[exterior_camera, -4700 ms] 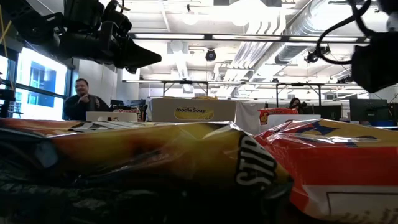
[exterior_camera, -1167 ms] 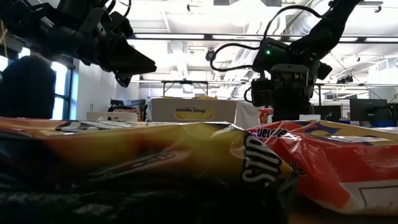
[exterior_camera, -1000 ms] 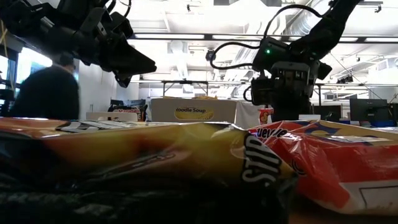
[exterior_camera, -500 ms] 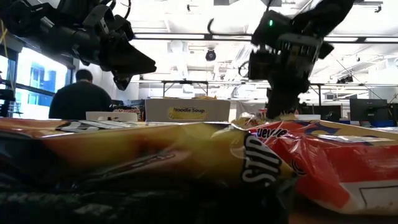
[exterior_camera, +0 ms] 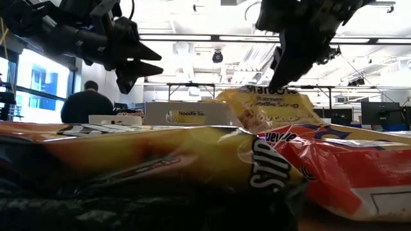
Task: Sort Maruchan noodles
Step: Put the bottom right yellow noodle pack into the gray bin
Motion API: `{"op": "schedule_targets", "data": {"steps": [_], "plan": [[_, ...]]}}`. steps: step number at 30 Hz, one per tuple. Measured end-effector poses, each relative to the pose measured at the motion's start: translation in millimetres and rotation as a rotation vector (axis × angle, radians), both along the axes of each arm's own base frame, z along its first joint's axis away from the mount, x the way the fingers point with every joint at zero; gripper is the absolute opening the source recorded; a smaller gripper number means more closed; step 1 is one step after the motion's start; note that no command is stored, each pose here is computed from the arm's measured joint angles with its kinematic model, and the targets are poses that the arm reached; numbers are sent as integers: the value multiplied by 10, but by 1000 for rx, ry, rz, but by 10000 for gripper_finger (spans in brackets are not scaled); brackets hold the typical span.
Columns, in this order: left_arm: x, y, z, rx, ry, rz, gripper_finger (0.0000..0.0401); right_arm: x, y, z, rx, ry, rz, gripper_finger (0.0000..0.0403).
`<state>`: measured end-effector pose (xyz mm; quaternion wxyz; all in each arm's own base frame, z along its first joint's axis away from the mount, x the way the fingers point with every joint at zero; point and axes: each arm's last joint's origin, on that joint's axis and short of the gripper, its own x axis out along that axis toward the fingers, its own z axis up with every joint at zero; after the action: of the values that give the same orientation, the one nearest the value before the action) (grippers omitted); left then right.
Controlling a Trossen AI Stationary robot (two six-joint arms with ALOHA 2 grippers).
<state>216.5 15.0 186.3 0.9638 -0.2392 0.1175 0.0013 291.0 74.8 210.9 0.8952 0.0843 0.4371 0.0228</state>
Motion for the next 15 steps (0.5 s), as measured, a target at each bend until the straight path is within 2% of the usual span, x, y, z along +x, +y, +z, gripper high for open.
{"op": "schedule_targets", "data": {"steps": [4, 7, 10, 13, 15], "plan": [[114, -93, 68, 31, -12, -61, 163, -10, 174, 83, -107, -59, -5, 0], [240, -182, 67, 78, 4, -114, 176, -35, 256, 93, -141, -74, -11, 0], [366, -258, 29, 108, 29, -154, 183, -45, 275, 90, -88, -66, -64, 0], [425, -298, -18, 112, 51, -171, 178, -42, 171, 65, 20, -11, -219, 11], [428, -300, -40, 114, 58, -165, 166, -48, 56, 31, 102, 65, -293, 33]]}}
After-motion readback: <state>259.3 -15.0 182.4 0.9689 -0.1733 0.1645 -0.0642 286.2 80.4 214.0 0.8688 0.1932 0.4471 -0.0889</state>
